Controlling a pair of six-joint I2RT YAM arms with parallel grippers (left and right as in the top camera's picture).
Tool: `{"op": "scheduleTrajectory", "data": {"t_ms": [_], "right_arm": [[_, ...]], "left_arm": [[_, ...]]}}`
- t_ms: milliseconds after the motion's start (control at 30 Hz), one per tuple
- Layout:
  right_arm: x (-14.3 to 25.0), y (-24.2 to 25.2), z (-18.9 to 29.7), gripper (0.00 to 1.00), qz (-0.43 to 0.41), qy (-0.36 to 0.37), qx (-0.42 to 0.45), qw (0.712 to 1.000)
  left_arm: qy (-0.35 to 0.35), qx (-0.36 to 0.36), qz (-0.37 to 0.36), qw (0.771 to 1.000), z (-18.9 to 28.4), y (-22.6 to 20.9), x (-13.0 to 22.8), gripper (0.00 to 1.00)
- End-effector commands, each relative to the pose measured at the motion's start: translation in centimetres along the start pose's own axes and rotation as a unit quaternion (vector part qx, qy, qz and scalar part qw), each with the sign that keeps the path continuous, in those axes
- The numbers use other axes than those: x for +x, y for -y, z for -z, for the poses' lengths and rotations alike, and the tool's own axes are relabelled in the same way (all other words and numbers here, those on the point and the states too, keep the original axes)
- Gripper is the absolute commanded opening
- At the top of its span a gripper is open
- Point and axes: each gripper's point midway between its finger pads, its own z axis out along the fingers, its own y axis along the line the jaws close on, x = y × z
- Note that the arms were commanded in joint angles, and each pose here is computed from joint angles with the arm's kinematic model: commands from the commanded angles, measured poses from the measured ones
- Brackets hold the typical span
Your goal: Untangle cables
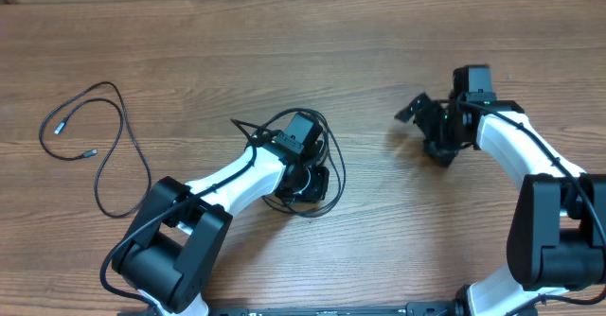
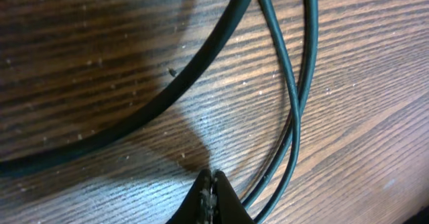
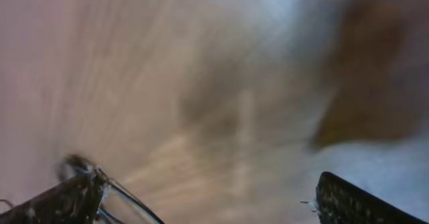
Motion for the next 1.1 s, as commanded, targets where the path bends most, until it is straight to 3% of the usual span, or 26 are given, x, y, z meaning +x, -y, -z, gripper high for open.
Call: {"op": "scheduleTrajectory", "data": {"t_ms": [0, 200, 267, 300, 333, 367, 467, 567, 667, 833, 900, 1000, 1067], "right_arm": [[1.3, 0.9, -0.1, 1.0, -0.007, -0.024, 0.019, 1.0], [1.7, 2.3, -0.1, 1.0, -0.014, -0.024, 0.054, 0.998], [1.7, 1.7, -0.1, 0.47, -0.01, -0.026, 0.039, 0.999], [2.0, 1.5, -0.2, 0.29, -0.008, -0.031, 0.036, 0.999], [2.5, 1.2, -0.4, 0.15, -0.003, -0.039, 0.034, 0.999], [3.0, 1.1, -0.5, 0.13, 0.002, -0.043, 0.038, 0.998], [5.4, 0.8, -1.5, 0.12, 0.029, -0.062, 0.048, 0.996], [8.2, 0.5, -2.7, 0.28, 0.065, -0.08, 0.054, 0.993], [10.9, 0.4, -3.8, 0.34, 0.099, -0.097, 0.059, 0.989], [14.8, 0.6, -5.1, 0.47, 0.117, -0.119, 0.072, 0.983], [15.6, 0.6, -5.4, 0.54, 0.115, -0.122, 0.072, 0.983], [15.9, 0.4, -5.4, 0.58, 0.115, -0.125, 0.069, 0.983], [15.9, 0.4, -5.4, 0.58, 0.114, -0.125, 0.069, 0.983]], "left_arm": [[0.057, -0.011, -0.032, 0.998, 2.9, 0.5, -1.6, 0.04], [0.205, -0.06, -0.05, 0.976, 11.0, 0.8, -4.2, 0.05], [0.215, -0.074, -0.055, 0.972, 11.8, 0.5, -4.2, 0.22], [0.211, -0.077, -0.06, 0.973, 11.6, 0.3, -4.1, 0.25], [0.204, -0.08, -0.063, 0.974, 11.2, 0.1, -4.0, 0.26], [0.195, -0.084, -0.062, 0.975, 10.5, -0.2, -3.8, 0.27], [0.152, -0.085, -0.06, 0.983, 7.9, -0.9, -3.0, 0.28], [0.124, -0.097, -0.055, 0.986, 6.0, -1.8, -2.6, 0.24], [0.111, -0.088, -0.054, 0.988, 5.1, -1.7, -2.5, 0.2], [0.117, -0.085, -0.076, 0.987, 4.3, -1.5, -3.2, 0.34], [0.121, -0.09, -0.08, 0.985, 3.9, -1.7, -3.6, 0.35], [0.126, -0.09, -0.081, 0.985, 3.3, -1.8, -4.2, 0.36], [0.132, -0.088, -0.083, 0.984, 3.3, -1.6, -4.5, 0.45]]}}
